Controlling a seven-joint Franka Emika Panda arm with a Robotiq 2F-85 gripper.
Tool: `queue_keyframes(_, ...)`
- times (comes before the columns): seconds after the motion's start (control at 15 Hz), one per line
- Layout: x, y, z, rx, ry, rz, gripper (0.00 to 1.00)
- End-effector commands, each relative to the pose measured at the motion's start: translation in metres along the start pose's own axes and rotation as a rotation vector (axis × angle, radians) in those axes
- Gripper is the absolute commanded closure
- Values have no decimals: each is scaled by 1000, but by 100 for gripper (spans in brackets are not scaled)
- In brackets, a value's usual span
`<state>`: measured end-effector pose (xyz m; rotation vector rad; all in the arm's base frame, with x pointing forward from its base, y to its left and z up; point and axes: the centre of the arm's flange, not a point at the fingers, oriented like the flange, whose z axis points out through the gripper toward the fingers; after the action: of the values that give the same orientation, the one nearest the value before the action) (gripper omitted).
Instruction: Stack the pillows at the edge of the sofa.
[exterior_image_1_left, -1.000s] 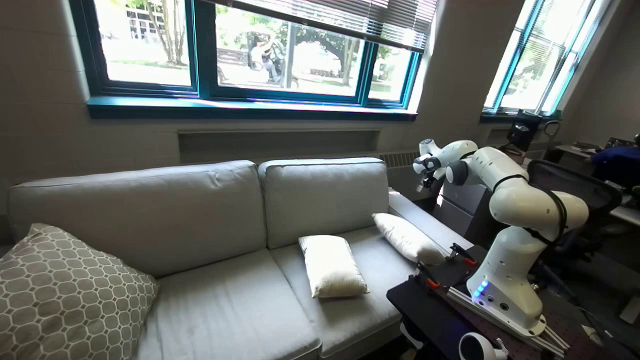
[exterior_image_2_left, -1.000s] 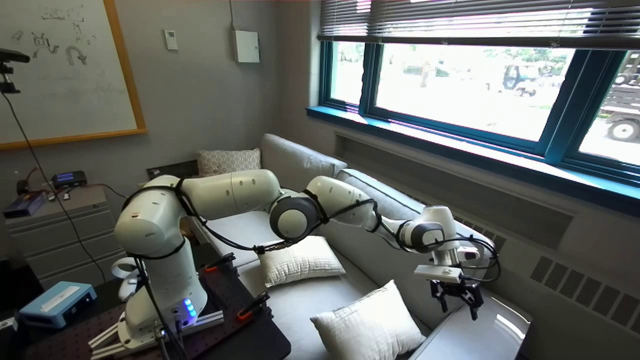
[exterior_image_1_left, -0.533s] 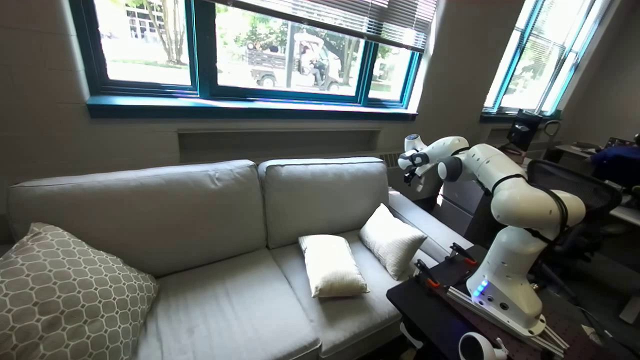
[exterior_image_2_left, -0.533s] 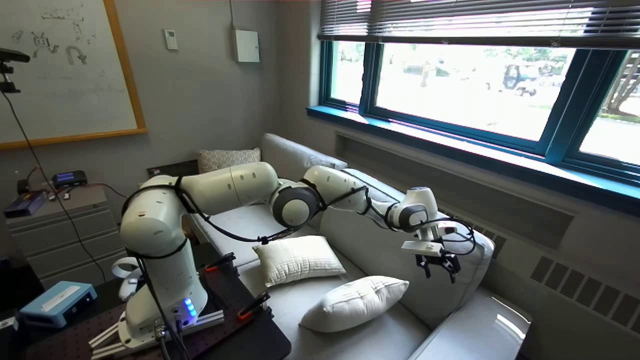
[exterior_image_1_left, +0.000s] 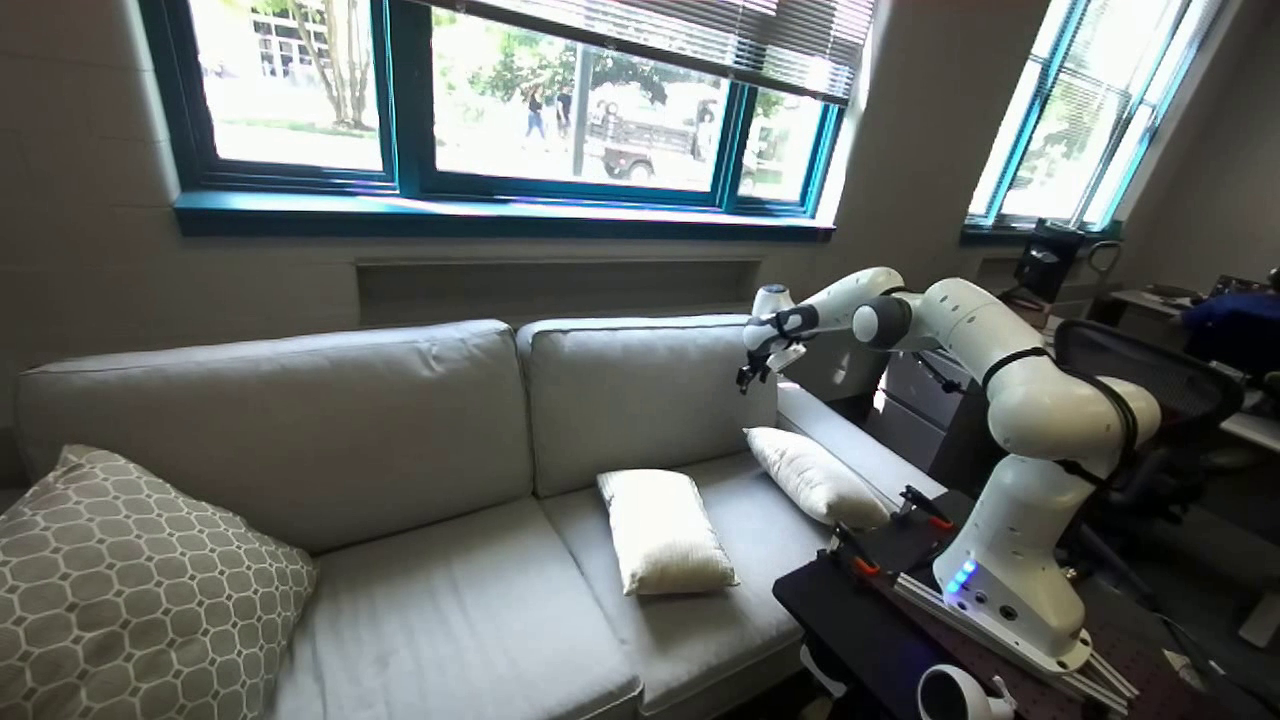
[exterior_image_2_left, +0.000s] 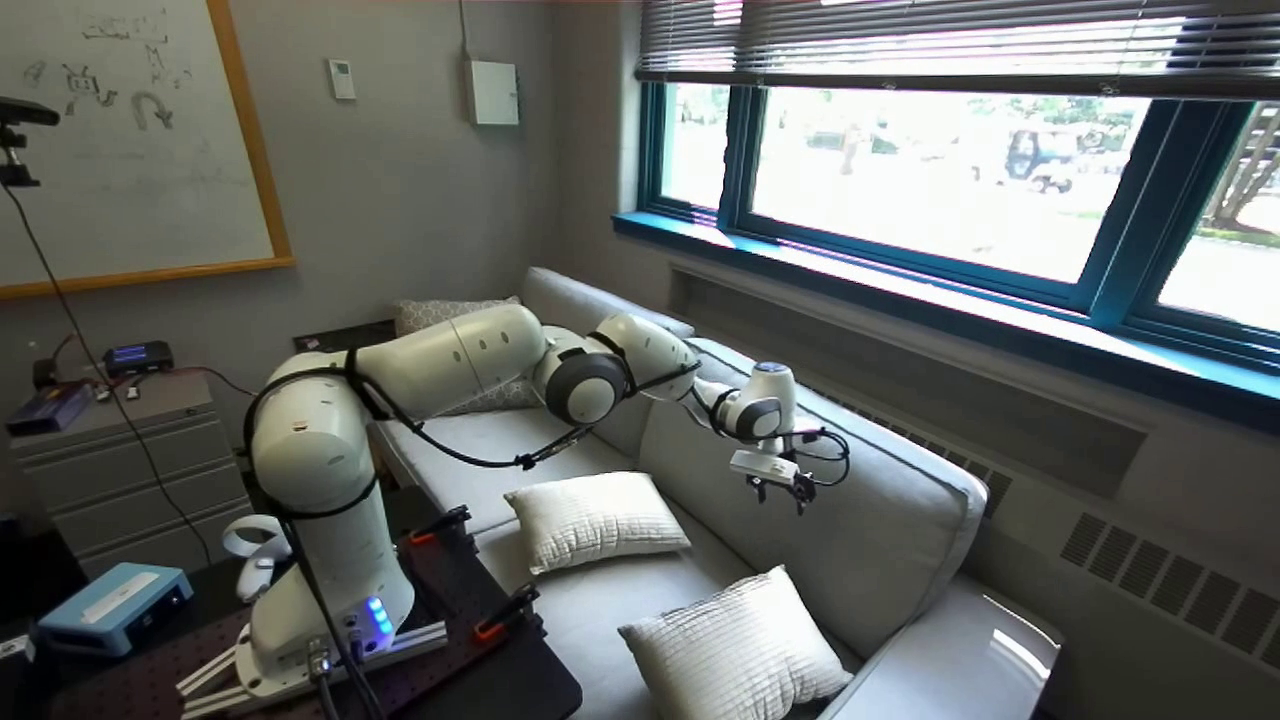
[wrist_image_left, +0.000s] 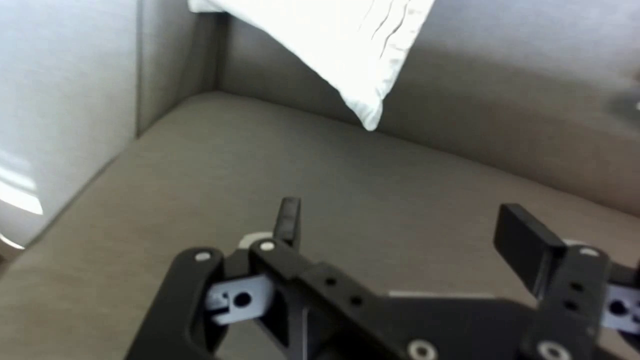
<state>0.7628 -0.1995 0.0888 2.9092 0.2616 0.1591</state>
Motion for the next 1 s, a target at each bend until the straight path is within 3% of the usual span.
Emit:
queue_keyframes(0.0, 3, -27, 5, 28, 2, -23, 0)
queue_keyframes(0.2, 6, -74, 10, 64, -8, -65, 0)
queue_keyframes(0.53, 10, -62, 8, 53, -1, -15, 0)
queue_keyframes(0.93, 32, -94, 73, 99, -89, 52, 0)
